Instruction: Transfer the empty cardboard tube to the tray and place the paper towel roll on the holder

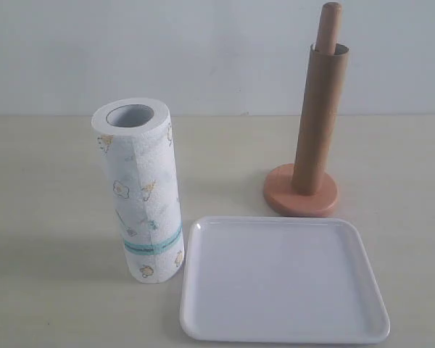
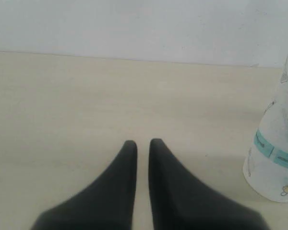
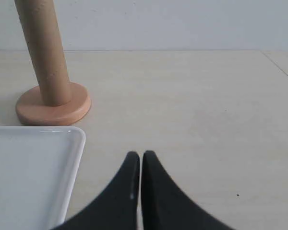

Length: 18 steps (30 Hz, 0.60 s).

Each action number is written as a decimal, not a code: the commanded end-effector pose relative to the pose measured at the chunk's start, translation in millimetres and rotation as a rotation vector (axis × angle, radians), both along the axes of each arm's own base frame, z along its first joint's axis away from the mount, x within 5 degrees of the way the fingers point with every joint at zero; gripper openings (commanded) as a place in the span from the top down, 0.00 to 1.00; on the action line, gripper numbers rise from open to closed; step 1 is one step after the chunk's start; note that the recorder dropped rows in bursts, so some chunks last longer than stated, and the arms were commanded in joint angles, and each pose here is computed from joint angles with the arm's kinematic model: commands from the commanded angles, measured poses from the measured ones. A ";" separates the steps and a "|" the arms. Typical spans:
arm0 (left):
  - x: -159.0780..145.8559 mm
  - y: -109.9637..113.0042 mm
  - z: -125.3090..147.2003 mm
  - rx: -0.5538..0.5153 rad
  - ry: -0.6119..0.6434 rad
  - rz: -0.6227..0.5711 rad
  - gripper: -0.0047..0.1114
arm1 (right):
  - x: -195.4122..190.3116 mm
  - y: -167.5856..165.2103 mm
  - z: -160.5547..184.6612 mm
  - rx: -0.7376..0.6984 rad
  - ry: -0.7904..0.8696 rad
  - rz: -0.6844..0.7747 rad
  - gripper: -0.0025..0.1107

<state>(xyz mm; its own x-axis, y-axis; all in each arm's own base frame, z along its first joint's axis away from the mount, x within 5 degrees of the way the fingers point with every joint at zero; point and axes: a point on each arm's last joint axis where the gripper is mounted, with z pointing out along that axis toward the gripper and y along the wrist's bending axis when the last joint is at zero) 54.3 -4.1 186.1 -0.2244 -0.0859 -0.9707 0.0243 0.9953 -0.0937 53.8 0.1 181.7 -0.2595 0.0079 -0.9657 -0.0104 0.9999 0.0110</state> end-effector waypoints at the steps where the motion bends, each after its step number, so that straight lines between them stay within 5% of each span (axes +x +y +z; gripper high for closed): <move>1: -0.2 0.2 -1.0 -0.007 0.001 0.006 0.88 | 0.0 -0.1 1.4 -0.001 -0.017 -0.001 0.97; 18: -0.2 0.2 -1.0 -0.007 0.001 0.006 0.88 | 0.1 -0.2 2.1 -0.015 -0.025 0.002 0.97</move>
